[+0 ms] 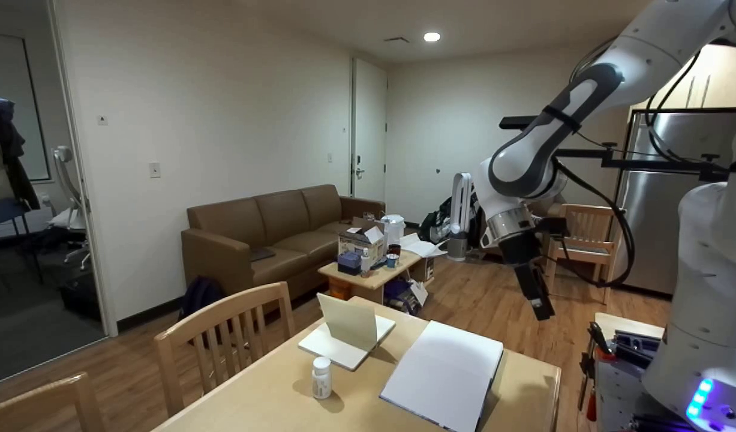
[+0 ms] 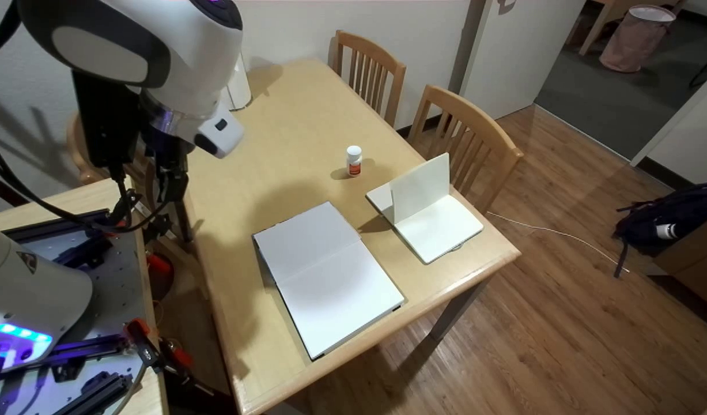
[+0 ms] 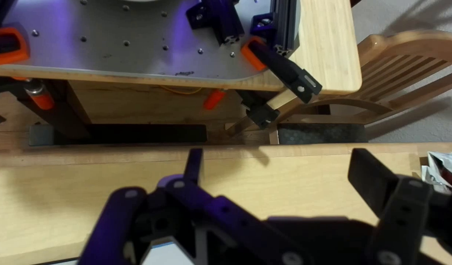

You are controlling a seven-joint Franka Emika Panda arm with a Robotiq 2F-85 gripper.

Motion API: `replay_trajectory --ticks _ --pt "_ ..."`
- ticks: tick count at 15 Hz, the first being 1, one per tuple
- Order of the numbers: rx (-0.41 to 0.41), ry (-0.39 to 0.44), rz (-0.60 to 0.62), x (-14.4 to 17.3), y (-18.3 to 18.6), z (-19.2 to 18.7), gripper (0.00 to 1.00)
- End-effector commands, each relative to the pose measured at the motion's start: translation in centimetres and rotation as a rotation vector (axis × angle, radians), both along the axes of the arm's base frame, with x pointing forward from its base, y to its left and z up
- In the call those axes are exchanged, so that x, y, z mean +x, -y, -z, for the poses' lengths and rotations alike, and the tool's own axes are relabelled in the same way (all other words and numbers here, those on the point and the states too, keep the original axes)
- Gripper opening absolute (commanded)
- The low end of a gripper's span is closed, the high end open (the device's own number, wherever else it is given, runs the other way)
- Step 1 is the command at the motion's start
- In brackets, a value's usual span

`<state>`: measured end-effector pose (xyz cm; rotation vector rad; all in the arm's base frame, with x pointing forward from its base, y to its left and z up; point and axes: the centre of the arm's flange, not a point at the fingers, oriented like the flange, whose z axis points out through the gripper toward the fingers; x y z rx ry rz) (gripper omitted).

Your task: Close the open book on the left

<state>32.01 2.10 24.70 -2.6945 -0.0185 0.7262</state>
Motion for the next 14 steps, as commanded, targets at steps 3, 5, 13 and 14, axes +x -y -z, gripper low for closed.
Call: replay_trajectory --ticks 3,5,13,14 --pt "-0.075 0.19 -0.221 0.0 0.9 1.1 1.0" --pt "-0.069 0.282 -0.28 0.5 1.2 1.4 1.0" --pt "0.056 0.502 -0.417 2.3 2.0 1.0 1.0" --pt "0.009 0.49 -0.409 4.3 1.8 0.1 1.0"
